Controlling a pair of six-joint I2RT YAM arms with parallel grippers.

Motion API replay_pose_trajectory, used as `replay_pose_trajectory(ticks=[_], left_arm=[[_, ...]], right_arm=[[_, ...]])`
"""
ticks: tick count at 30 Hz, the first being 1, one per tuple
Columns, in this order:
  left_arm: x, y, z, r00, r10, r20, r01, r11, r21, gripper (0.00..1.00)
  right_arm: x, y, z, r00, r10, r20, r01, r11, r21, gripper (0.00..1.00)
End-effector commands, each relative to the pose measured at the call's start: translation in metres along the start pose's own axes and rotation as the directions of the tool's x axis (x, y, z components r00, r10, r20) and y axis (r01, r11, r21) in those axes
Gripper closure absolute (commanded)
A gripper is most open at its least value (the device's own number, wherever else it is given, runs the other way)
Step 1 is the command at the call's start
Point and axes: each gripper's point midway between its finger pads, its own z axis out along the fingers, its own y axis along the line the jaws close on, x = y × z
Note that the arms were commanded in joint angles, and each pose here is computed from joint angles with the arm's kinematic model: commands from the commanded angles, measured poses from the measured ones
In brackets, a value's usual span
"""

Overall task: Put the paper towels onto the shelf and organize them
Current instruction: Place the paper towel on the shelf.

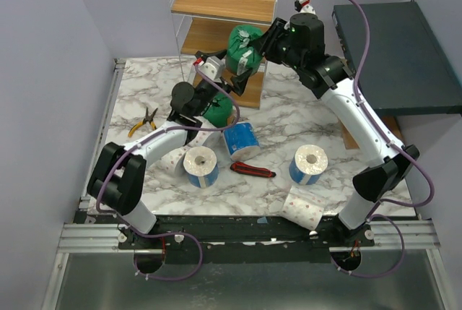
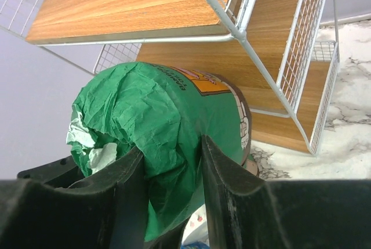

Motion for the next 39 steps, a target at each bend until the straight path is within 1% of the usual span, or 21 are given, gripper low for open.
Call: replay_pose_trajectory(ticks=[1, 8, 17, 28, 33, 39], left_arm=[[0.003, -0.015, 0.014, 0.999, -0.042, 0.021, 0.04, 0.998, 0.051, 0.02], [0.013, -0.007, 0.022, 0.999, -0.045, 0.028, 0.044, 0.999, 0.018, 0.01], [0.016, 0.001, 0.028, 0.998, -0.043, 0.044, 0.044, 0.999, -0.021, 0.01], [0.006, 0.019, 0.029, 0.997, -0.017, 0.079, 0.026, 0.993, -0.117, 0.01], [0.005, 0.023, 0.031, 0.997, -0.01, 0.082, 0.021, 0.991, -0.132, 0.02], [0.004, 0.024, 0.035, 0.997, -0.012, 0.082, 0.022, 0.991, -0.132, 0.02]], right_arm=[[0.002, 0.03, 0.005, 0.999, 0.036, 0.007, -0.035, 0.995, -0.098, 0.62], [0.006, 0.025, 0.013, 0.999, 0.033, 0.015, -0.032, 0.996, -0.087, 0.62], [0.018, 0.013, 0.023, 1.0, 0.023, 0.0, -0.023, 0.999, -0.049, 0.62], [0.021, 0.002, 0.019, 1.0, 0.012, 0.007, -0.012, 1.0, -0.012, 0.5], [0.021, 0.001, 0.017, 1.0, 0.012, 0.011, -0.012, 1.0, -0.008, 0.47], [0.02, -0.001, 0.015, 1.0, 0.013, 0.014, -0.013, 1.0, -0.001, 0.39]])
